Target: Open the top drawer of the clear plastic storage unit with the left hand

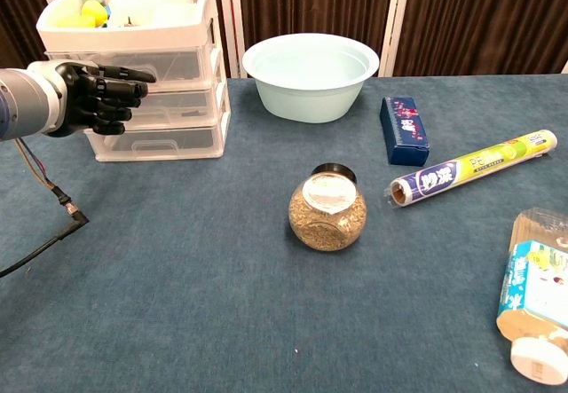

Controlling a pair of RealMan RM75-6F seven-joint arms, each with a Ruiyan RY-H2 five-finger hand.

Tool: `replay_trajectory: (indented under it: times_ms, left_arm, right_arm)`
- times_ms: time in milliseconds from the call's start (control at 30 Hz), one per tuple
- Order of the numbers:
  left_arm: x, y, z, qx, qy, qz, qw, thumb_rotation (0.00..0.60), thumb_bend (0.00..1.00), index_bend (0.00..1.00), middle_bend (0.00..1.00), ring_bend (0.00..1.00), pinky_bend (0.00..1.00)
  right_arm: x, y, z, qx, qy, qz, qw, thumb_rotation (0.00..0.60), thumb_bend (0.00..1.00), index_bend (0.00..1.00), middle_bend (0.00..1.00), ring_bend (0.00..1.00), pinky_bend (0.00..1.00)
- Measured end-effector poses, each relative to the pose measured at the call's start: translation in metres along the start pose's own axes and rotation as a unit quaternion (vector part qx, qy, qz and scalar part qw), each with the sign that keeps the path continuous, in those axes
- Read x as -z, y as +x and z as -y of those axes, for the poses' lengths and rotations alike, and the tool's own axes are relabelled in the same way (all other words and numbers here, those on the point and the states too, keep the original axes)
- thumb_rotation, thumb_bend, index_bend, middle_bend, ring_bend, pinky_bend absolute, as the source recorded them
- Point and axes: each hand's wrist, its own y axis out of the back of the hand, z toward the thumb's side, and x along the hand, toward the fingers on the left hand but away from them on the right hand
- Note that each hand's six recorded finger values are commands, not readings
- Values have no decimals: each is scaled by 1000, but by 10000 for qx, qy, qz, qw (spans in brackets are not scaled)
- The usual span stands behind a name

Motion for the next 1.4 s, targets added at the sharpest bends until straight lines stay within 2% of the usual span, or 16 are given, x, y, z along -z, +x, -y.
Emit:
replay_trajectory:
  times_ms: [233,533,833,1033,1133,1233,1333,1400]
  left_arm:
    - [5,5,1,20,-110,-138,9998,600,605,286,996,943,943]
    - [9,-3,2,109,-127,-128,9998,600,604,305,996,943,942]
    - [22,-21,-10,149,-152,-164,9996,600,604,301,996,943,943]
    - [30,-32,-21,114,-32,-64,9999,600,603,238,996,943,943]
    - [31,-37,-27,84,244,106,9996,600,603,233,997,942,942]
    - [30,-42,-32,44,742,375,9965,600,604,235,999,943,943]
    - [25,-48,-36,-48,1523,750,9855,600,604,244,1000,946,943]
    - [18,-54,-38,-148,2168,1058,9704,600,604,250,1000,950,943]
  right_arm:
    - [0,0,1,-12,-8,9,10000,600,68,0,0,0,0]
    - [0,0,1,-22,-12,6,10000,600,68,0,0,0,0]
    - [-1,0,1,-16,5,7,10000,600,68,0,0,0,0]
    - [0,0,2,-27,9,19,10000,600,68,0,0,0,0]
    - [-1,0,2,-30,14,18,10000,600,68,0,0,0,0]
    - [-1,0,3,-29,24,17,10000,600,68,0,0,0,0]
    - [-1,0,3,-34,30,23,10000,600,67,0,0,0,0]
    - [-1,0,3,-37,28,28,10000,600,68,0,0,0,0]
